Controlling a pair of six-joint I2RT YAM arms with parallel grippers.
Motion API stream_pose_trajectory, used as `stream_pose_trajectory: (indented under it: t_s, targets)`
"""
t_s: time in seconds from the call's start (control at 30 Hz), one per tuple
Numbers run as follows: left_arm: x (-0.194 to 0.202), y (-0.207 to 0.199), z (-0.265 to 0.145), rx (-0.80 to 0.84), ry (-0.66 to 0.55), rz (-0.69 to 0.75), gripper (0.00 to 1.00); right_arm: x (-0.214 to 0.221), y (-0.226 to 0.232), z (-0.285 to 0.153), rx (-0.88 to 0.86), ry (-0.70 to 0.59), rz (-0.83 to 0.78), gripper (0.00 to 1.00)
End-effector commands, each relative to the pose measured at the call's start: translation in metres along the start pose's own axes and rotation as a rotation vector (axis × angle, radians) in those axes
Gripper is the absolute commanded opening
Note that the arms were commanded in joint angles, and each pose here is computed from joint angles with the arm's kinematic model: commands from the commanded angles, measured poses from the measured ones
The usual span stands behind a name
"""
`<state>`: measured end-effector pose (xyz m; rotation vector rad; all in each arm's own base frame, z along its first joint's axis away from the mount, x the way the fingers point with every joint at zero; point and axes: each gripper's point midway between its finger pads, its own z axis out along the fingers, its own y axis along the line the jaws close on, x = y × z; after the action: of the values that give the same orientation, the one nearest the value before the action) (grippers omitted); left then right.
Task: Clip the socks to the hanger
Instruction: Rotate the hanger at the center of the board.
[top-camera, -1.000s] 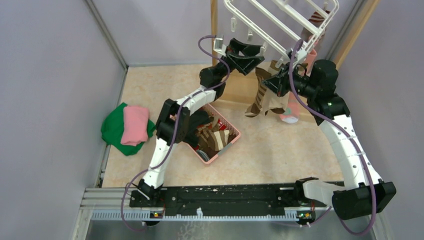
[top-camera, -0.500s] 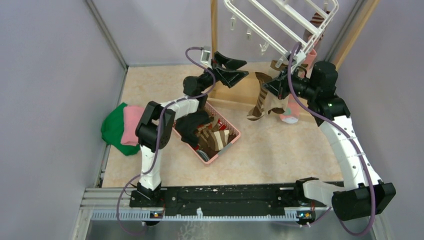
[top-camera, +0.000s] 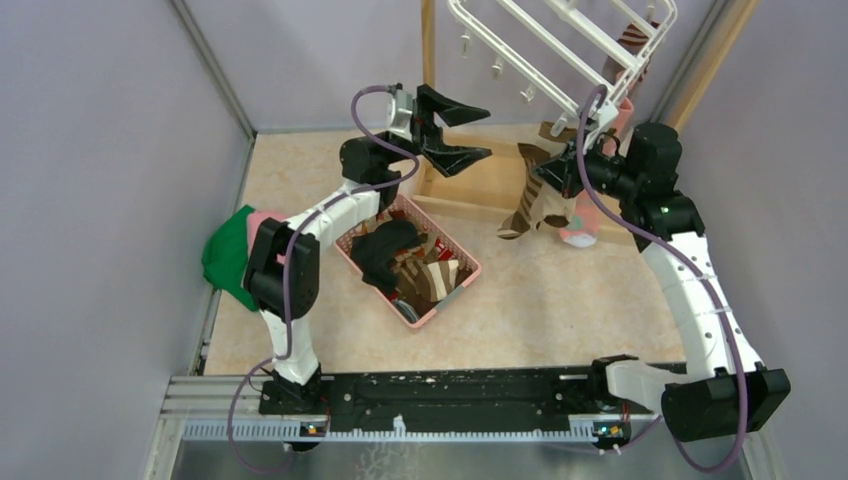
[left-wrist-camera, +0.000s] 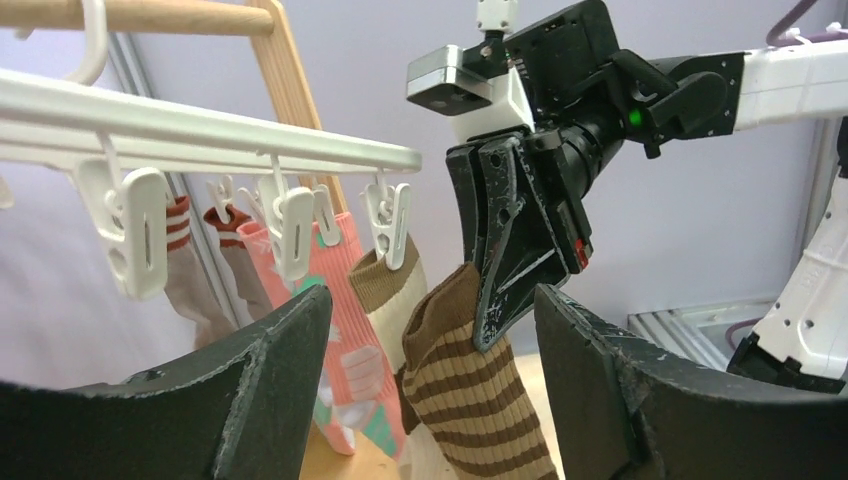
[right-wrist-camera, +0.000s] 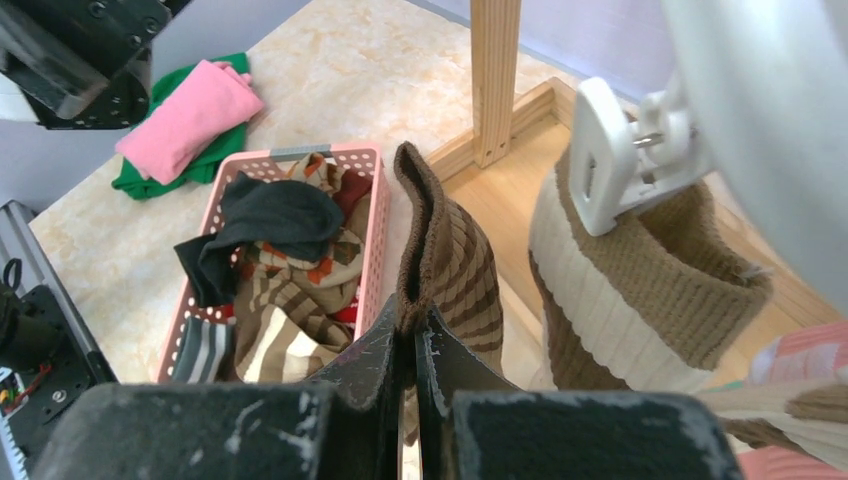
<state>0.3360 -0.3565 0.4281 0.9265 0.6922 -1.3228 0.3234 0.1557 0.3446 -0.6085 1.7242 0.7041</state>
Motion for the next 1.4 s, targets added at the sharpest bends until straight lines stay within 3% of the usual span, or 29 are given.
stream_pose_trajectory:
  t_s: [0.0, 0.23, 0.63, 1.37]
  targets:
    - [-0.019, -0.012, 0.01, 0.097, 0.047, 0.123, 0.8, -0.011, -0.002, -0.013, 0.03, -0.04, -0.058, 0.0]
    - [-0.012, -0.004, 0.034, 0.117, 0.086, 0.127, 0.76, -0.014, -0.014, -0.023, 0.086, -0.041, -0.07, 0.0]
    - [-0.005, 0.029, 0.061, 0.009, 0.103, 0.172, 0.63, -0.014, -0.033, -0.038, 0.162, -0.05, -0.062, 0.0]
    - [0.0, 0.054, 0.067, 0.005, 0.154, 0.18, 0.66, -0.016, -0.044, -0.051, 0.171, -0.083, -0.027, 0.0]
